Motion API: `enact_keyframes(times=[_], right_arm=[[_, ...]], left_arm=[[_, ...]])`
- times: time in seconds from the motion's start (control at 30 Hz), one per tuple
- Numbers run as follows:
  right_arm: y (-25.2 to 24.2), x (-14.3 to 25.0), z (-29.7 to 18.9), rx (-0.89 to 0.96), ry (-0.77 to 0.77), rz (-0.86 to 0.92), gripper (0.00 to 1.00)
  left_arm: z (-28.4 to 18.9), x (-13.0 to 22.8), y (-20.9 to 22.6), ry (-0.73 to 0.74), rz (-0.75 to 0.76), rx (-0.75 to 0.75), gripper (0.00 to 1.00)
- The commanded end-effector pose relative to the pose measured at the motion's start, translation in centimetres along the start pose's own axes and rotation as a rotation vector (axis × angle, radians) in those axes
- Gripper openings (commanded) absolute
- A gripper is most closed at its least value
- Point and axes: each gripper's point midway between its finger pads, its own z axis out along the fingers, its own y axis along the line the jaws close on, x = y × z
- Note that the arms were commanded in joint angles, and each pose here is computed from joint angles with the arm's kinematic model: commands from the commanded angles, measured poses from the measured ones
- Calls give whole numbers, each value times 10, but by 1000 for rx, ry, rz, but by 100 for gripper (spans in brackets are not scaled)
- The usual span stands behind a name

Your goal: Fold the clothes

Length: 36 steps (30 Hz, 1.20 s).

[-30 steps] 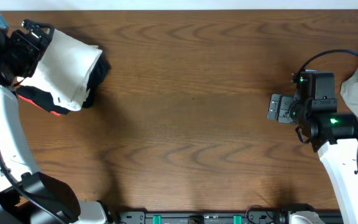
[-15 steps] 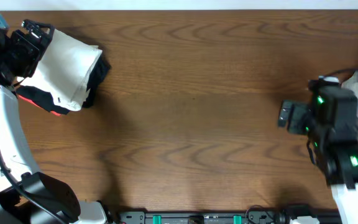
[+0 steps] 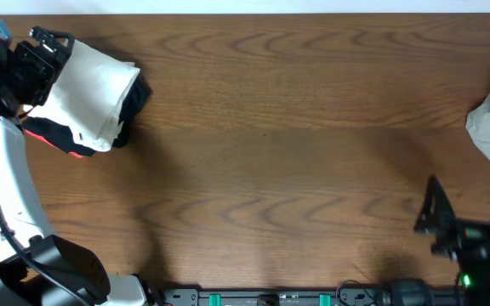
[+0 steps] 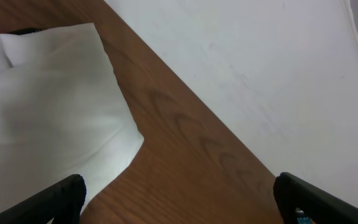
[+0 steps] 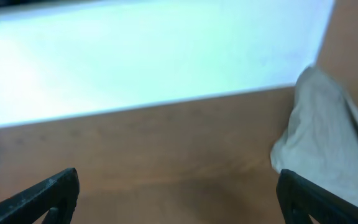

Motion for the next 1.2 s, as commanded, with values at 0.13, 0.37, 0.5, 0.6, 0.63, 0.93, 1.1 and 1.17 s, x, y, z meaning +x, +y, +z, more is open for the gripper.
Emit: enact_keyframes(times=[0.13, 0.37, 0.5, 0.6, 0.63, 0.93, 1.1, 1.17], right_arm=[[-6, -8, -28, 2, -96, 19, 99], [-7, 3, -25, 3, -83, 20, 99], [-9, 15, -22, 2, -88, 30, 99], [-10, 23, -17, -4, -116, 46, 99], [-10, 26, -15, -5, -123, 47, 99], [-10, 54, 18, -16, -158, 107, 99], [-8, 59, 41, -30, -216, 125, 99], [-7, 60, 50, -37, -247, 130, 99]], left_arm=[[1, 0, -1, 2, 6, 1, 98], [1, 0, -1, 2, 6, 1, 98], [1, 0, -1, 2, 6, 1, 98], [1, 0, -1, 2, 6, 1, 98], [1, 0, -1, 2, 6, 1, 98], [1, 0, -1, 2, 6, 1, 98], [1, 0, -1, 2, 6, 1, 98], [1, 0, -1, 2, 6, 1, 98]])
